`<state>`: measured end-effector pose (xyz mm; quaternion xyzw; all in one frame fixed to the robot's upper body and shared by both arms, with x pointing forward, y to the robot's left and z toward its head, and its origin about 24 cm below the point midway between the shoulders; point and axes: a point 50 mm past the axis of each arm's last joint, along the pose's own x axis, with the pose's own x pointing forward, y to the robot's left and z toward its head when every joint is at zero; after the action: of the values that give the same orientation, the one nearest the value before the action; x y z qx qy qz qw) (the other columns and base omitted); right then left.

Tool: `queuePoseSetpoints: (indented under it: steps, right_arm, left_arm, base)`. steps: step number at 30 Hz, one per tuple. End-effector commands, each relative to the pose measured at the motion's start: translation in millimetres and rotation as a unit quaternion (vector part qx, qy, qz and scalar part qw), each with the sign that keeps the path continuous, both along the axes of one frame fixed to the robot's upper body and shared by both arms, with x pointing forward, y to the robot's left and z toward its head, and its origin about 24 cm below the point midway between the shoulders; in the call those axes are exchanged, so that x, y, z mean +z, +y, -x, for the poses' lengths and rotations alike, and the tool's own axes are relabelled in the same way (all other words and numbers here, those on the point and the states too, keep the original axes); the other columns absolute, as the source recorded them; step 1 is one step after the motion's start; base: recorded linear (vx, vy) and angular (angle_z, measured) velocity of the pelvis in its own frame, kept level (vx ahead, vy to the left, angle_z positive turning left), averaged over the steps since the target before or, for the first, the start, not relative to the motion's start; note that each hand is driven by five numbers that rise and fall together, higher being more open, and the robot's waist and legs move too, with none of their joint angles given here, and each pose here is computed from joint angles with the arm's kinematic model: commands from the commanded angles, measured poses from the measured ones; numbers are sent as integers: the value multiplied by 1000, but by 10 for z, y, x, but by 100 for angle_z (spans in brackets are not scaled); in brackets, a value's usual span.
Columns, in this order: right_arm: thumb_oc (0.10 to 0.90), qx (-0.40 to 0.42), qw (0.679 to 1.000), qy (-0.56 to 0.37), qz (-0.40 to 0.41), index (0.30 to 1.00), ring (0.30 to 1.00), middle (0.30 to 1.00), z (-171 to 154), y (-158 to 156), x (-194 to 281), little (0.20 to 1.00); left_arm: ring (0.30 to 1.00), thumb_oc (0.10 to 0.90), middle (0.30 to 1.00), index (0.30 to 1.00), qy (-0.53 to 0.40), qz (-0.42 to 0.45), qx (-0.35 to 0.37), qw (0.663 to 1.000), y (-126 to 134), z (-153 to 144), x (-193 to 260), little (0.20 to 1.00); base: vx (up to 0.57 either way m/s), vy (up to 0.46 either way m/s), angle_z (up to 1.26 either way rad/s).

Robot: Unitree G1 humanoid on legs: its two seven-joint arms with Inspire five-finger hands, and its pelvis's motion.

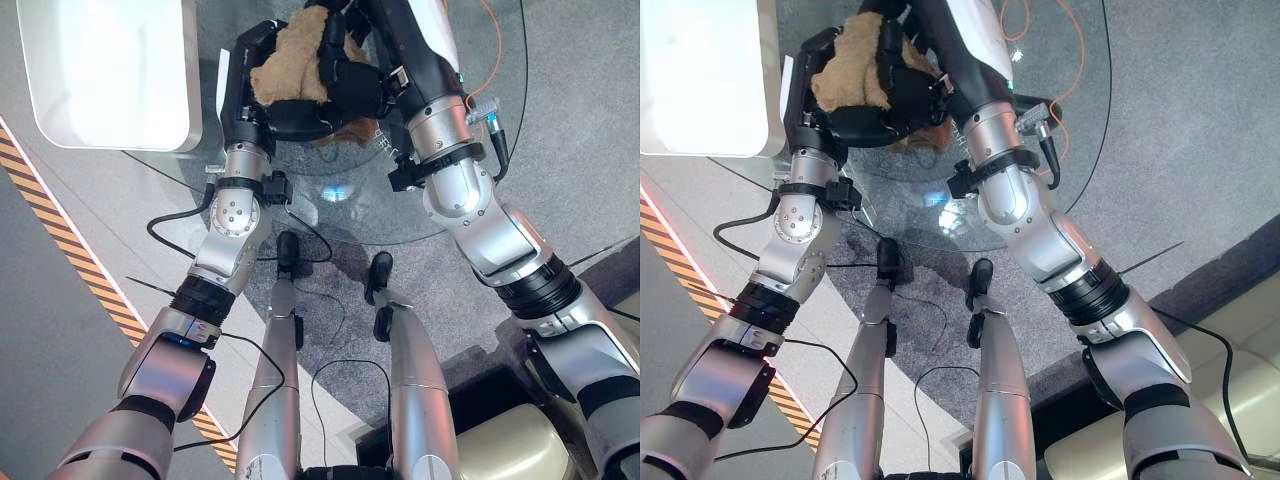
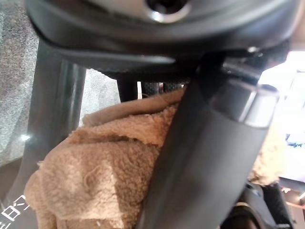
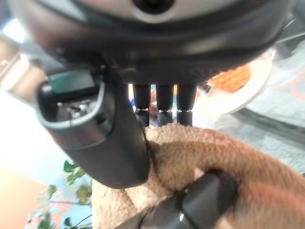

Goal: Wipe the table with a cloth and put it in the basket.

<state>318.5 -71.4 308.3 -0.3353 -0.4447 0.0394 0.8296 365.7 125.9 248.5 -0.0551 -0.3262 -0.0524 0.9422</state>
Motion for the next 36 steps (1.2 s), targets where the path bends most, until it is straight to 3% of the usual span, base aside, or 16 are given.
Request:
queuePoseSetpoints:
  steps: [1, 27, 36]
  right_arm:
    - [100, 123, 964, -230, -57, 300, 300, 300, 761, 240, 858, 200]
    - [100, 126, 963, -232, -49, 300, 300, 300, 777, 297, 871, 200]
    - [100, 128, 962, -237, -47, 300, 300, 300, 799, 305, 893, 200]
  left_arm:
    - [300, 100, 300, 300, -154, -33, -134, 978, -598, 349, 545, 200]
    - [300, 100, 300, 300, -88, 25, -232, 968, -719, 300, 398, 200]
    - [300, 100, 300, 300, -85, 24, -236, 968, -743, 304, 373, 200]
  base:
    - [0, 0, 0]
    - [0, 0, 0]
    - [0, 0, 0]
